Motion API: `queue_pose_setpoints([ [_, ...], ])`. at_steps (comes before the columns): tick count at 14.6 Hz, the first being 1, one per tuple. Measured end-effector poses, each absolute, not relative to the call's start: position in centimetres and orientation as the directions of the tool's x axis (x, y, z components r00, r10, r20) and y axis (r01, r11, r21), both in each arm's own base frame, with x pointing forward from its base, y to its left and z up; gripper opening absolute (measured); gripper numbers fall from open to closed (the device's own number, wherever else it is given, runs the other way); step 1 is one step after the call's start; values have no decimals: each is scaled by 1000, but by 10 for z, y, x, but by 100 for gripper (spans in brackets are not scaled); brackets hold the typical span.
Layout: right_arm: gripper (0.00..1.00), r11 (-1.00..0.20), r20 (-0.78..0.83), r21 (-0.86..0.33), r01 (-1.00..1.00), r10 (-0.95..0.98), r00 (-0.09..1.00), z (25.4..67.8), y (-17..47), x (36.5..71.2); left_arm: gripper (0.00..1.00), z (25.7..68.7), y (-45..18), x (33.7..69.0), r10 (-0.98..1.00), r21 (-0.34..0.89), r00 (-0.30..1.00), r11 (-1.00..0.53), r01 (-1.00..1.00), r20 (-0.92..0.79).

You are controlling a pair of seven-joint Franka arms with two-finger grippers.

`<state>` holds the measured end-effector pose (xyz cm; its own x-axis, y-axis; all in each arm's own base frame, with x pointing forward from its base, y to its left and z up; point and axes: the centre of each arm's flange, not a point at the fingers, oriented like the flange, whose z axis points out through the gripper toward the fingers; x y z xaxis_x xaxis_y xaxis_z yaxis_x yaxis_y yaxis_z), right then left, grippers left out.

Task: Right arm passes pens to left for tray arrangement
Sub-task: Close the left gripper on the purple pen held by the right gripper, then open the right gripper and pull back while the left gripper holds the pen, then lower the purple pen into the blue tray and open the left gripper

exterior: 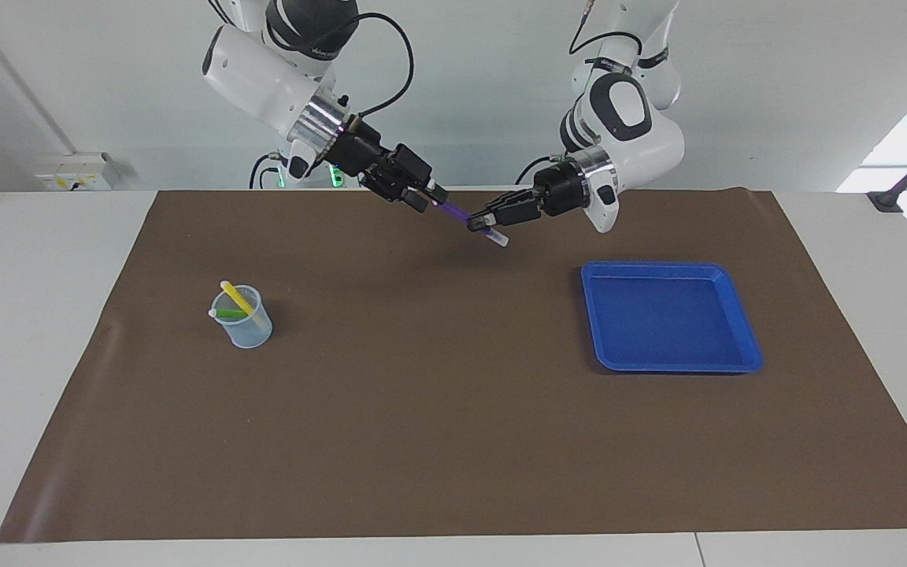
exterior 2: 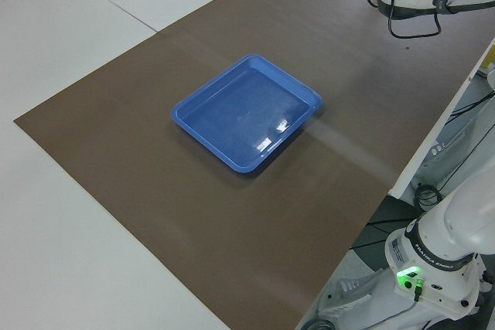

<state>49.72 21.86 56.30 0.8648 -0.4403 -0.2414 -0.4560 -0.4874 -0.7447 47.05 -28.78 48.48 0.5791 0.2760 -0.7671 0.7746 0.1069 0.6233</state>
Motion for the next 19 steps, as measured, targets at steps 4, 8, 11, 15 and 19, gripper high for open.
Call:
queue_pose_setpoints([
  [4, 100, -598, -133, -697, -395, -434, 891, 563, 212, 502, 18, 483, -285, 471, 302, 644, 600, 66, 762, -741],
  [8, 100, -684, -37, -638, -354, -432, 901, 563, 195, 509, 18, 481, -278, 474, 331, 678, 646, -26, 735, -688],
  [11, 100, -767, 55, -559, -315, -413, 909, 560, 181, 514, 18, 477, -264, 479, 323, 700, 717, -190, 688, -617],
  [15, 100, -834, 140, -469, -290, -395, 908, 557, 155, 523, 18, 477, -229, 491, 280, 674, 810, -453, 584, -515],
  [19, 100, -866, 182, -435, -247, -353, 918, 555, 129, 529, 18, 480, -201, 507, 215, 543, 888, -725, 424, -407],
])
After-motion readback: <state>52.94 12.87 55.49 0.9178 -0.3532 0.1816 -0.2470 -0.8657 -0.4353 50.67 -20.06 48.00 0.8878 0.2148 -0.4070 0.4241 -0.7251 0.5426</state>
